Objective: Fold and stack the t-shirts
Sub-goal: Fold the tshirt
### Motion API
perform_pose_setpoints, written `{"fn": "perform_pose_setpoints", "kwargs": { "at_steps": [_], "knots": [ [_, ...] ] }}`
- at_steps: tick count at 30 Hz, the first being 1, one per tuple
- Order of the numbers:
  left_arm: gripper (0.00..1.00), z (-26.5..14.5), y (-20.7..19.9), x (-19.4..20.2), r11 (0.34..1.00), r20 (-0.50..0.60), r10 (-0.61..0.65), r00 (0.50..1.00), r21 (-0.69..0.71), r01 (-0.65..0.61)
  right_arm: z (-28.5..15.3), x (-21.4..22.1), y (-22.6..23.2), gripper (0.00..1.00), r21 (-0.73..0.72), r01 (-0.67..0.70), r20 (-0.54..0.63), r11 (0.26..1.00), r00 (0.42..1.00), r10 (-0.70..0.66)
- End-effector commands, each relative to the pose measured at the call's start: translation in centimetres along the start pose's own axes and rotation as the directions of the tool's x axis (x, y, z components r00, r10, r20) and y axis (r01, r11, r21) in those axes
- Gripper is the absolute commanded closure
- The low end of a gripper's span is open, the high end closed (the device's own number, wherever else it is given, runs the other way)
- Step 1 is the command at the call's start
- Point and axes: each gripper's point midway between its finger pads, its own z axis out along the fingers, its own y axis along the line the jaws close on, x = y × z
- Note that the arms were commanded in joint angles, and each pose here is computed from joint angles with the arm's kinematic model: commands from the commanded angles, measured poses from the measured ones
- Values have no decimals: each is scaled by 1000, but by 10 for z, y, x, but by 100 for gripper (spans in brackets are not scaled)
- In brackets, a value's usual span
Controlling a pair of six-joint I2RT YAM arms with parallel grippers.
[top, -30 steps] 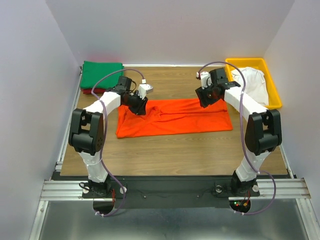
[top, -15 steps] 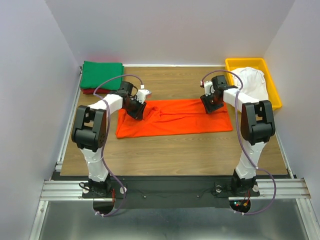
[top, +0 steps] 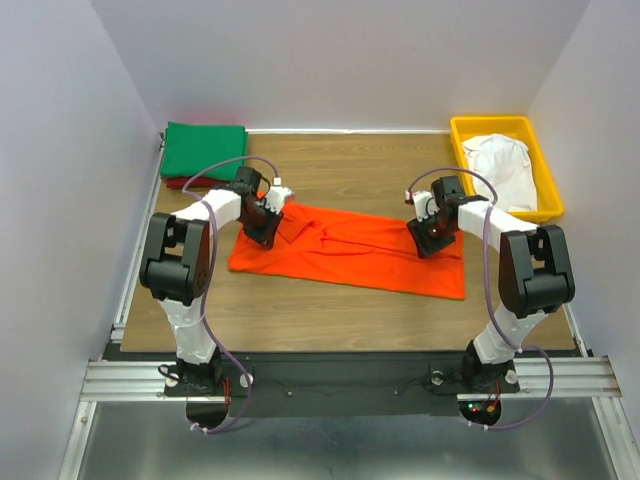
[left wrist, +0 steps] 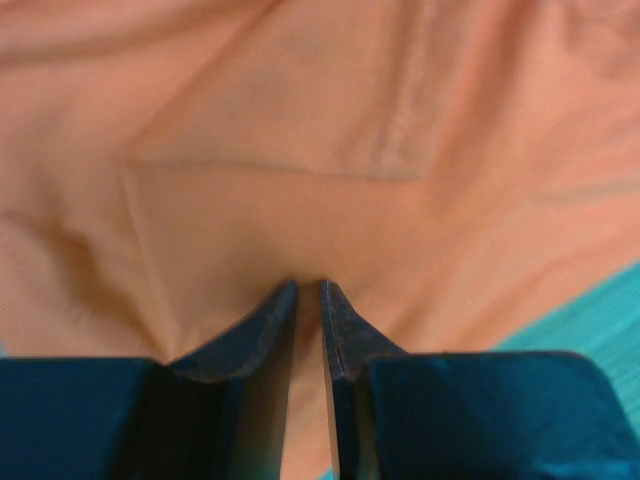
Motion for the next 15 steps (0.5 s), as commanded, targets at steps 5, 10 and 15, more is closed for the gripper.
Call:
{"fn": "perform_pose_setpoints", "kwargs": {
  "at_steps": [5,10,15],
  "knots": [
    [74,52,35,-15,1000,-96,-11,995,-10,10,-15,70,60,48,-263,-44,-213,964,977,-14],
    [77,63,68,-105,998,32,45,998,-41,-44,-15,70,104,49,-454,-116,-251,883,968,-2],
    [72,74,89,-179,994,145,84,986,-76,-74,-27,55,180,49,-662,-116,-239,741,969,-62]
  ]
}}
